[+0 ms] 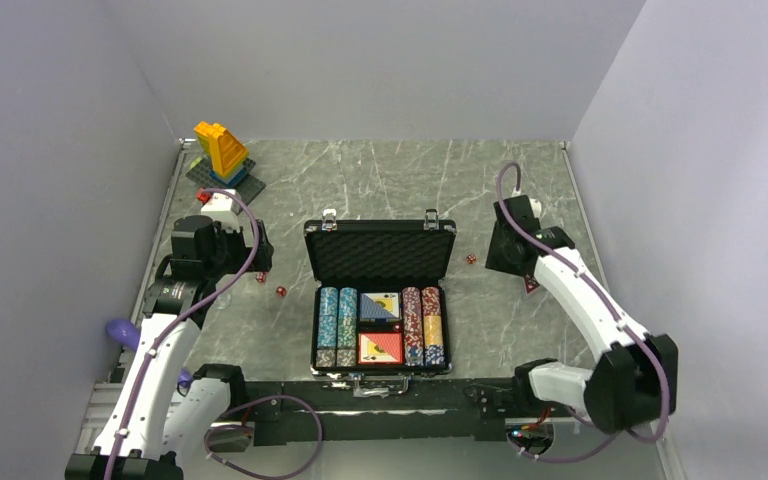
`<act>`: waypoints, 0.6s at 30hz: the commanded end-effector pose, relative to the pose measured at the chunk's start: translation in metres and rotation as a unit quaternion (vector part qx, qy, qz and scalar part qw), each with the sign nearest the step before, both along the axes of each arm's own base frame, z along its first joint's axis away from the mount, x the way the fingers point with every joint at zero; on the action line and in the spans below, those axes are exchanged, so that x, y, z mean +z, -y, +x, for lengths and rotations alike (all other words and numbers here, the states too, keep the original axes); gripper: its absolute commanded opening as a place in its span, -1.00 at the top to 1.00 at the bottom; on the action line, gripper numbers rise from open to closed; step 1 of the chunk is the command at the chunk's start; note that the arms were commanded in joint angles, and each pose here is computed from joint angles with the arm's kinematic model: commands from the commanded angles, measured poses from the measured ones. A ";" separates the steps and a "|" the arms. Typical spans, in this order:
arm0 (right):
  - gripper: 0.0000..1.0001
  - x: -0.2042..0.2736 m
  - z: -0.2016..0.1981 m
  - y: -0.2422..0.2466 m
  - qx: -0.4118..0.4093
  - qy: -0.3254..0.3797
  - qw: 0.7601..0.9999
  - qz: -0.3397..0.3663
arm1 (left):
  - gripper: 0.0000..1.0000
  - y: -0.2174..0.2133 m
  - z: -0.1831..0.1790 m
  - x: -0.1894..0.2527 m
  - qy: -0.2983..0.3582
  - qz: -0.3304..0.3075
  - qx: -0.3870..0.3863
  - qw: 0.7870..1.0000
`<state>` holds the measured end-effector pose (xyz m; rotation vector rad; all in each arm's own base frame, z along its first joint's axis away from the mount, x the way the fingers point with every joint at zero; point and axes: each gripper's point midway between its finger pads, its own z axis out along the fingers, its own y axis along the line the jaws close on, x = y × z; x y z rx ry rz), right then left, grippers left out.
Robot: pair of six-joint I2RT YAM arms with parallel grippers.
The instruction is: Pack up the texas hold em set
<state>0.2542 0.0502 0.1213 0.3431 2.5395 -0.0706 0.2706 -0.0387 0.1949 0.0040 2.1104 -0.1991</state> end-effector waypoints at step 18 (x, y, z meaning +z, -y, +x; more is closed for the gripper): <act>0.06 -0.052 0.114 -0.018 0.278 0.022 0.960 0.014 | -0.99 0.003 0.009 0.017 0.029 -0.003 -0.011 1.000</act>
